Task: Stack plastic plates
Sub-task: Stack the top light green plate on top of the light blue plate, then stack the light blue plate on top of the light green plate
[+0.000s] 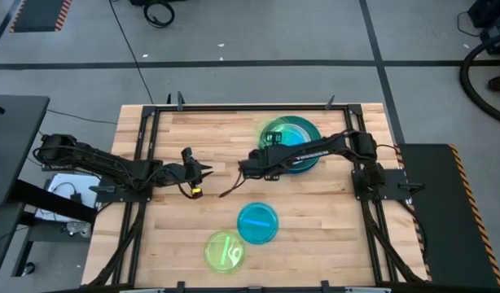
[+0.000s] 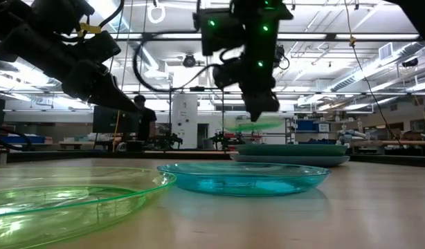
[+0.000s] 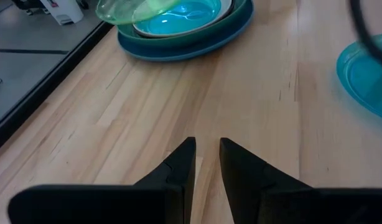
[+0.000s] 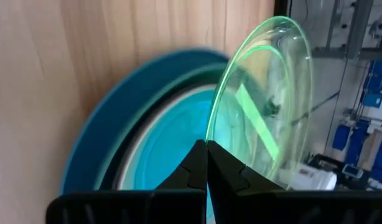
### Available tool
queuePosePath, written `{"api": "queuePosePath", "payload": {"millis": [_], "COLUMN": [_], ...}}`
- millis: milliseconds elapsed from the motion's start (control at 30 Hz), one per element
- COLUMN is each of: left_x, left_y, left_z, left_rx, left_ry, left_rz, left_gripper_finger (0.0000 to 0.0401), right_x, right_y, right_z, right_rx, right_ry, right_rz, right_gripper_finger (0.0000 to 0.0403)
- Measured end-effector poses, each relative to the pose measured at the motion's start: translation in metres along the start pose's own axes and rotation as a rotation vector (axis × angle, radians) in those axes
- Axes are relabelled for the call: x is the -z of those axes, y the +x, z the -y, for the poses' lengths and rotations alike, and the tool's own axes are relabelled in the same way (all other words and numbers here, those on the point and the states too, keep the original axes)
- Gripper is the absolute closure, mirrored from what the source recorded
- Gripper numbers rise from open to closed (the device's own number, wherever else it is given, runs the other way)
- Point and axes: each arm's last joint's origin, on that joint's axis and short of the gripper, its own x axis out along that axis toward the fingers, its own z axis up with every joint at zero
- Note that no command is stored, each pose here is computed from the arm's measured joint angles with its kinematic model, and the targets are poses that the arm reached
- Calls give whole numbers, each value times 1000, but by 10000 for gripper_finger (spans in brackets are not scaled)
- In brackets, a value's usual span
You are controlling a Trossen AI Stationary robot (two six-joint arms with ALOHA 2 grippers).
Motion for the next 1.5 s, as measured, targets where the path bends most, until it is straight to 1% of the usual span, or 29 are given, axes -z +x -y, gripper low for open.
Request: {"api": "queuePosePath", "payload": {"millis": [200,433,533,700,833,1033,1167,1267,1367,1500], "left_x": [0,0,0,-1,-1,-1,-1,-1,-1,-1], "left_y": [0,0,0,0,0,0,0,0,0,0], "left_z": [0,0,0,0,0,0,0,0,0,0], "left_rx": [0,0,0,0,0,0,0,0,0,0], "left_ry": [0,-1,-3,-4,-6,-6,-7,-7,-7,-6], "left_rz": [1,2,2,5,6,7,8,7,7,5], "left_gripper_finger": [321,321,321,321,321,321,321,321,321,321], "right_x": [23,49,55,61,61,60,55,49,43,34], "right_y": [11,21,26,38,42,33,19,3,-10,-26], "right_z": [-8,-4,-7,-13,-18,-14,-5,0,-1,-12], "right_rx": [-24,-80,-88,-130,-170,-165,-166,-168,-187,-311], "right_ry": [50,120,121,116,80,72,82,93,93,62], "right_rz": [14,108,138,128,108,112,105,137,183,301], "right_gripper_finger": [395,394,392,389,370,309,277,264,259,259]}}
